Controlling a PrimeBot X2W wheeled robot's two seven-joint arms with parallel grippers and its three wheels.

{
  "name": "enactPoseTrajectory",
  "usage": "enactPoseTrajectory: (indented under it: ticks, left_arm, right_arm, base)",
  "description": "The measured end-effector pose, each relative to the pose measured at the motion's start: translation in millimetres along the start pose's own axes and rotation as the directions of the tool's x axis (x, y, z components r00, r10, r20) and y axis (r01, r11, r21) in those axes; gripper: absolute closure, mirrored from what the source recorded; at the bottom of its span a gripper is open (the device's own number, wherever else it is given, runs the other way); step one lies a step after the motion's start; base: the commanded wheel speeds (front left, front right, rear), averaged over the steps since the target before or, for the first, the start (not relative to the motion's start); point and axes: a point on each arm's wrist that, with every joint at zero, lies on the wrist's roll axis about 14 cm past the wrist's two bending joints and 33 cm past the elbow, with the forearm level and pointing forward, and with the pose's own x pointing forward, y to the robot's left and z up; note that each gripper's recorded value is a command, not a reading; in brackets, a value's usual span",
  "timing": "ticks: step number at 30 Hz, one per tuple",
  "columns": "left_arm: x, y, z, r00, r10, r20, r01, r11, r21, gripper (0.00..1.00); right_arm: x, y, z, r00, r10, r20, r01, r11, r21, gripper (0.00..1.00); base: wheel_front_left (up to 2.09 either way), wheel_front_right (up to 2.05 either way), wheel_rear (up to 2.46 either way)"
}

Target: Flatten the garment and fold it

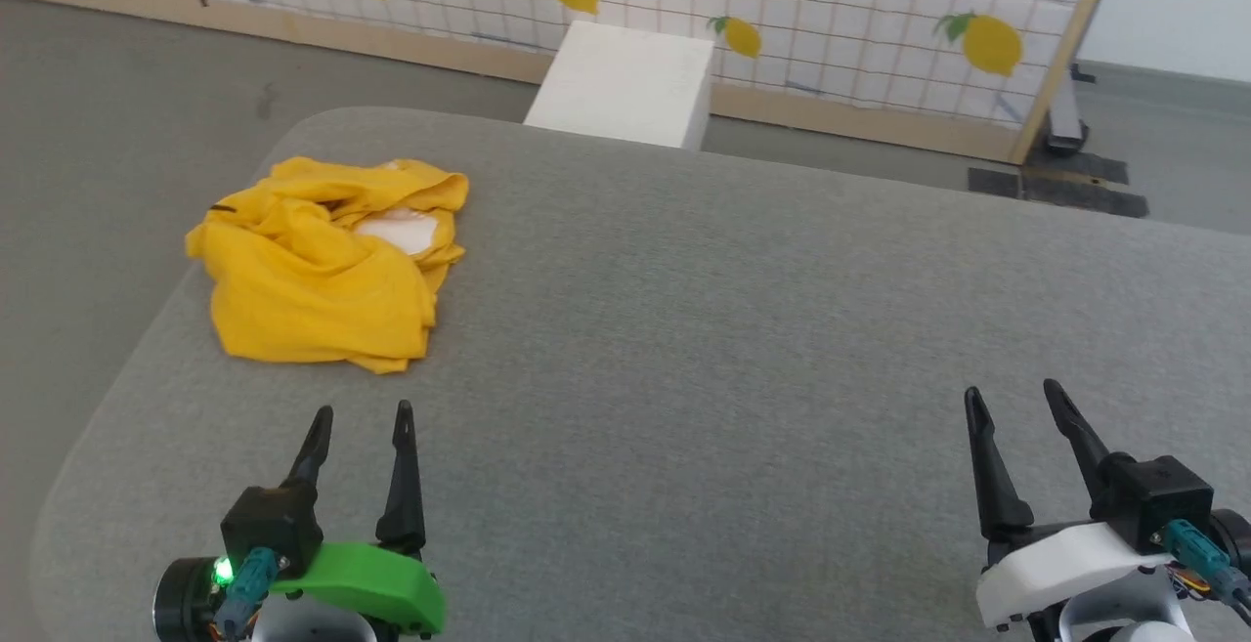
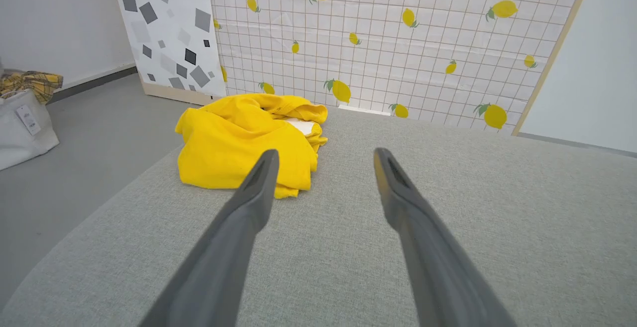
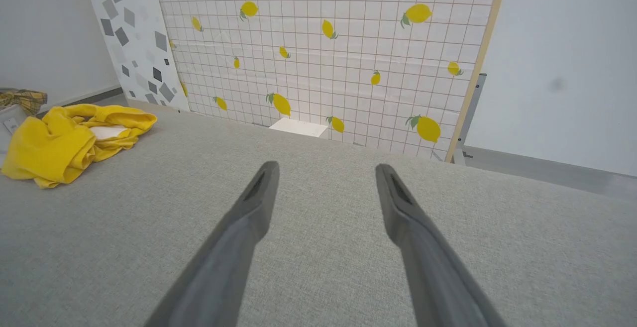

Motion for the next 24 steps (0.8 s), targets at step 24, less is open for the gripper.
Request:
enactPoseTrajectory:
  ticks: [24]
  left_arm:
    - [-39.2, 53.4, 7.8, 0.983, 0.18, 0.046, -0.178, 0.983, -0.041, 0.0]
  right_arm:
    - [25.5, 82.2, -11.7, 0.969, 0.245, -0.003, -0.245, 0.969, 0.021, 0.0]
  base:
    - [0.0, 0.0, 0.0]
